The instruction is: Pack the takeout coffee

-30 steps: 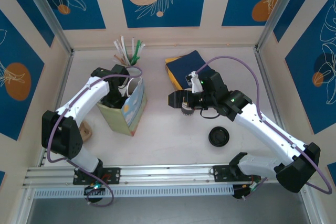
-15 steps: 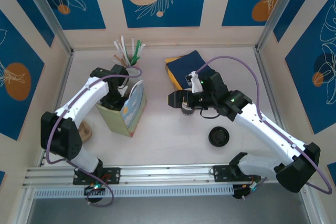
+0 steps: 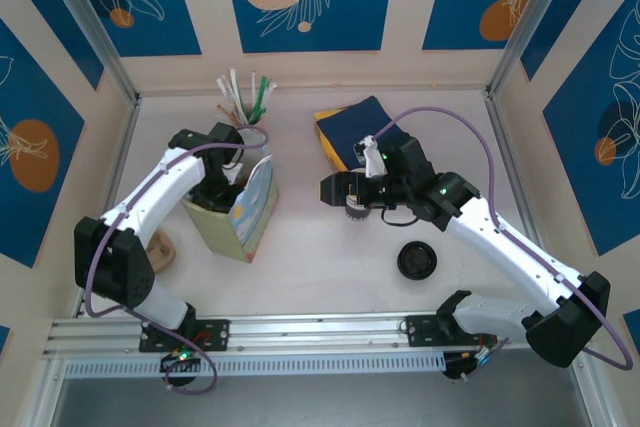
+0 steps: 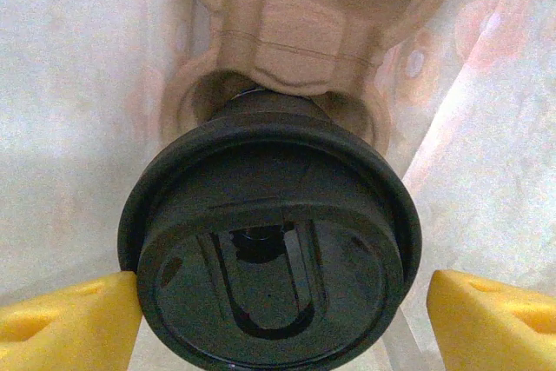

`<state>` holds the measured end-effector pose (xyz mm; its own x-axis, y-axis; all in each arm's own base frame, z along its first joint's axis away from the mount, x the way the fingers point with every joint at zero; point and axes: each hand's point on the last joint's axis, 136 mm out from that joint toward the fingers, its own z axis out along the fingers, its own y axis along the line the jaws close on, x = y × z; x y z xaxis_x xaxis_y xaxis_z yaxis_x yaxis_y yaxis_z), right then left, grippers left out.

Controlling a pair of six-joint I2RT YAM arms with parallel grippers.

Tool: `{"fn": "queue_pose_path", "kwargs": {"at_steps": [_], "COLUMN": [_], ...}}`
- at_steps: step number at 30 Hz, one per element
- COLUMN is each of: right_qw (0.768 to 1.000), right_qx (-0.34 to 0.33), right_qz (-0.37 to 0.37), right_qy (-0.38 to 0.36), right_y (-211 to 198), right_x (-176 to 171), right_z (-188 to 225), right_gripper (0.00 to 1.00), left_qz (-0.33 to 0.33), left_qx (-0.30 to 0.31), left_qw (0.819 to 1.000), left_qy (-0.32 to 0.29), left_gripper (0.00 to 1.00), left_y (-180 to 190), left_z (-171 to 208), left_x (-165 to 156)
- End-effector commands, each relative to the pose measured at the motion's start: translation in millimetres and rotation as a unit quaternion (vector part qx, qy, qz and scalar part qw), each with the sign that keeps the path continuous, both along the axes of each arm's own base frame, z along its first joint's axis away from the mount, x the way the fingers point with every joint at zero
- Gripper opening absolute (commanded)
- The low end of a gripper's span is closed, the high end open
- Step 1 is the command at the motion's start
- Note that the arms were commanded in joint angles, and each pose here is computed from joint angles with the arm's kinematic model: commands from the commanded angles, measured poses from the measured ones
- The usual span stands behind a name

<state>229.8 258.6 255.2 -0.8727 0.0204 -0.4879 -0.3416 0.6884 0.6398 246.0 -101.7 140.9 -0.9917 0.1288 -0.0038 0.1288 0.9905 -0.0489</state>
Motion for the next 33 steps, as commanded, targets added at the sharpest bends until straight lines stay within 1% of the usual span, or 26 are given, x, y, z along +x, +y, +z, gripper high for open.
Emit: {"fn": "queue_pose_path", "kwargs": {"at_steps": [1, 33], "right_qw": [1.0, 1.0], "right_qx": [0.009, 0.009], "right_qz": [0.009, 0.013], "right_qy": [0.004, 0.004], "right_y": [4, 7], "right_x": [-4, -5], "right_z": [3, 3], "right_gripper": [0.99, 0.99], "left_qz": [0.016, 0.019], "left_qx": [0.003, 0.004], "left_qw": [1.0, 0.999], "left_qy": [-0.005, -0.027], "left_gripper": [0.84, 0.85], "left_y": [8, 12], "left_z": [11, 32], "left_x": [-3, -5]}}
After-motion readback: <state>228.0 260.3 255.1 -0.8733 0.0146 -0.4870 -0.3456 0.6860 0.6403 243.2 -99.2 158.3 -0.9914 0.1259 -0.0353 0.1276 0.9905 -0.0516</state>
